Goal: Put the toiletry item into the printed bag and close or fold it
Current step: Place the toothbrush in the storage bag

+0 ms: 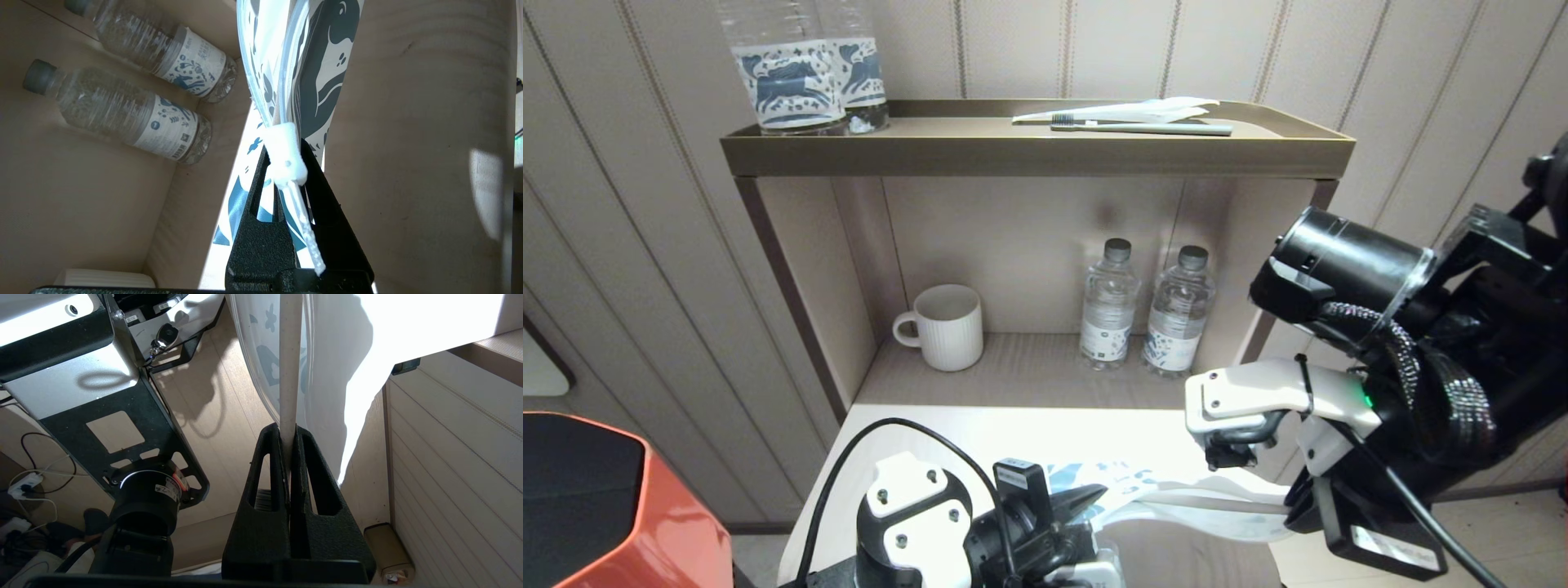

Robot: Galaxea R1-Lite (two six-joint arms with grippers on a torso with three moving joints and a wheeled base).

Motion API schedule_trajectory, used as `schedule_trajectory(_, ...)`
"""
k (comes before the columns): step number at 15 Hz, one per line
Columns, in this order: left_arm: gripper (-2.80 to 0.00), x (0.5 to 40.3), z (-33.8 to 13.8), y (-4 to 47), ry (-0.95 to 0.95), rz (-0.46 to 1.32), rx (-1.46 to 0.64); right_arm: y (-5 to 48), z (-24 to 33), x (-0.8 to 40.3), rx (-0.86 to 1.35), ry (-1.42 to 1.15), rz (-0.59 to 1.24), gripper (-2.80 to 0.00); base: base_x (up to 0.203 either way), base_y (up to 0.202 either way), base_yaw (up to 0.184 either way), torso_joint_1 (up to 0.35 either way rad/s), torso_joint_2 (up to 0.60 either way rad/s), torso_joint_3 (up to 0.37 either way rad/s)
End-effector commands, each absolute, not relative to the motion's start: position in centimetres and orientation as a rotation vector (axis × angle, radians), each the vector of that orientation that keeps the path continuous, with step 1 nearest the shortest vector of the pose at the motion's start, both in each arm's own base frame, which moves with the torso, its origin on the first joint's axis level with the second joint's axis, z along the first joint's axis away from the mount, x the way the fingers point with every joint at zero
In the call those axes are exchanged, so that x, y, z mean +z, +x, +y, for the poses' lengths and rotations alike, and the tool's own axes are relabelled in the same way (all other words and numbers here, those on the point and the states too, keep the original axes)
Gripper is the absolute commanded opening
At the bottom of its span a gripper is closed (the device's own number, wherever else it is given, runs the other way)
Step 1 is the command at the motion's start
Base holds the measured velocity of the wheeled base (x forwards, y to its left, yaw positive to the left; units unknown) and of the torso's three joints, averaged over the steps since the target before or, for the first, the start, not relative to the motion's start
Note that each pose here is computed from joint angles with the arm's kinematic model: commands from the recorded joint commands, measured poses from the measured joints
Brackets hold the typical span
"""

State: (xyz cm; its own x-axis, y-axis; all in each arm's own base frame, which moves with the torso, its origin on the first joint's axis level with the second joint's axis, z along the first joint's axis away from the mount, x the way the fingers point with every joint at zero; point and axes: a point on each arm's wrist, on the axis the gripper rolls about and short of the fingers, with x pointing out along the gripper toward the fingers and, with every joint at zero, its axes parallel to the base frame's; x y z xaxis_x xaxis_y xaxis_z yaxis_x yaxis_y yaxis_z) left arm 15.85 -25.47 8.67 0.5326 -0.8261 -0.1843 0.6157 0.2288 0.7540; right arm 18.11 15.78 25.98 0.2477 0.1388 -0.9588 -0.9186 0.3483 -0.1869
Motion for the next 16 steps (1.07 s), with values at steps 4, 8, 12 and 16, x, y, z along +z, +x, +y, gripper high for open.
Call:
schedule_trajectory(4, -2.8, 8.7, -25.6, 15.9, 0.89, -0.286, -1.008, 18.9, 16.3, 25.3, 0.884, -0.949, 1.084, 0.0, 0.0, 0.0, 0.0, 0.0, 0.0, 0.0)
schedule_trajectory(8, -2.8, 8.4, -25.6, 15.9, 0.893, -0.28, -1.013, 20.1, 16.6, 24.9, 0.869, -0.94, 1.102, 0.0, 0.0, 0.0, 0.0, 0.0, 0.0, 0.0)
schedule_trajectory(12, -2.8, 8.2, -25.7, 16.0, 0.896, -0.271, -1.015, 20.1, 16.6, 25.1, 0.865, -0.934, 1.093, 0.0, 0.0, 0.0, 0.0, 0.0, 0.0, 0.0)
schedule_trajectory(16, -2.8, 9.0, -25.4, 17.6, 0.861, -0.243, -1.007, 20.2, 14.5, 27.4, 0.804, -0.86, 1.025, 0.0, 0.0, 0.0, 0.0, 0.0, 0.0, 0.0)
